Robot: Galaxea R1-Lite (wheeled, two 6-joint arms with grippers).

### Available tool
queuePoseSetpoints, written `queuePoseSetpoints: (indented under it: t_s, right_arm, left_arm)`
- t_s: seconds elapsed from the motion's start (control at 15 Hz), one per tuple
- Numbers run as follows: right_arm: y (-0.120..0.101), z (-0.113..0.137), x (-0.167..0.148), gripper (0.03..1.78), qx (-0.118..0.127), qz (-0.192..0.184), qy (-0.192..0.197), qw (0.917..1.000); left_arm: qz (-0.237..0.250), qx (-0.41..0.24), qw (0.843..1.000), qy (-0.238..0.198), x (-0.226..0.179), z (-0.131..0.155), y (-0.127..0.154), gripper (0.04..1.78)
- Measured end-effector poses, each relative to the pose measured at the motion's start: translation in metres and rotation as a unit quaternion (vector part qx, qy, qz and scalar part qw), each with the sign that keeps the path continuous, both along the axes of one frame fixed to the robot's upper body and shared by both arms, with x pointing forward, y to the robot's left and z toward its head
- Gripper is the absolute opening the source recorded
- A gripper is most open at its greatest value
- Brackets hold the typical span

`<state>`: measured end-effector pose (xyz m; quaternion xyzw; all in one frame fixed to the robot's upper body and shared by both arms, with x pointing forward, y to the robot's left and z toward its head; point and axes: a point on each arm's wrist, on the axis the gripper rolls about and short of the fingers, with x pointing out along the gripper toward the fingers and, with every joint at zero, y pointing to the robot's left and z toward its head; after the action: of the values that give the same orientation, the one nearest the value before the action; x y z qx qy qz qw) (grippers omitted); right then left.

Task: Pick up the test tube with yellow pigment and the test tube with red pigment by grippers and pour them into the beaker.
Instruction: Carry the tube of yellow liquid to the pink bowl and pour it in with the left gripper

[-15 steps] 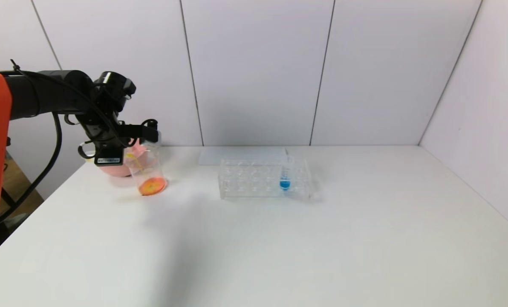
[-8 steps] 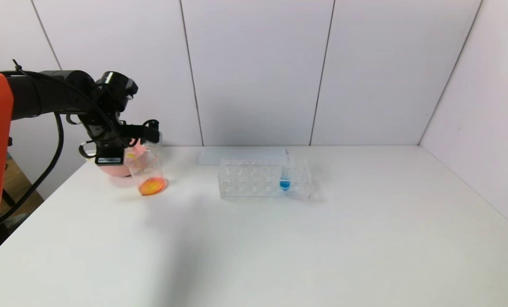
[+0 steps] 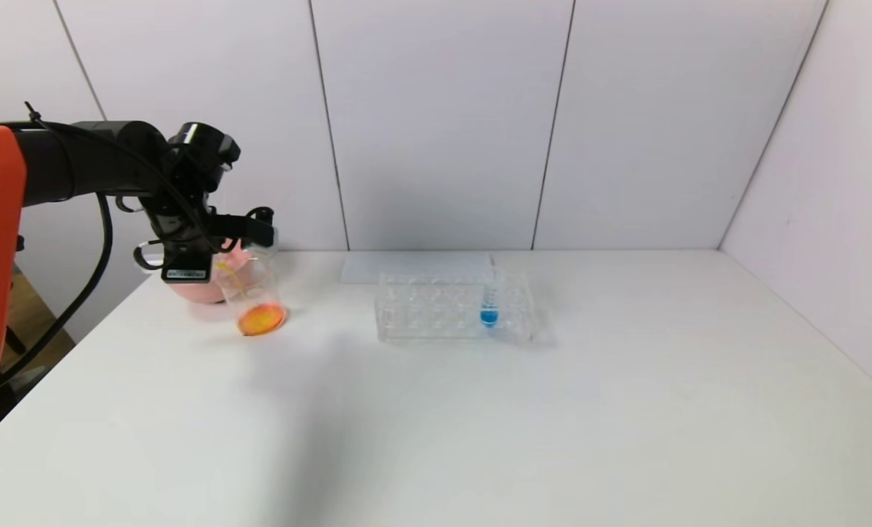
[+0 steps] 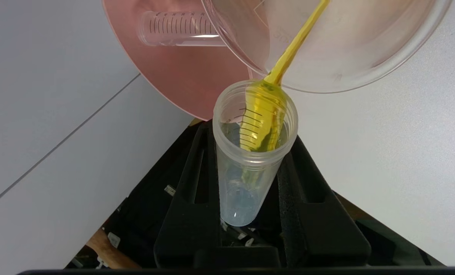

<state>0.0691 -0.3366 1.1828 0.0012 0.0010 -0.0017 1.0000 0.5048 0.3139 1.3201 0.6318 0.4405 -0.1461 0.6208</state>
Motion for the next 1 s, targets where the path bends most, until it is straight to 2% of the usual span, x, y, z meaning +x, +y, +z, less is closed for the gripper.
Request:
queuePoseSetpoints:
  t_s: [1.0]
  right_arm:
    - [0.0000, -0.0002, 0.0001, 1.70, 0.000, 0.000, 0.000, 1.0000]
  left_arm:
    - [-0.005, 0.022, 1.000, -0.005, 0.0003, 0.0012, -0.0088, 0.44]
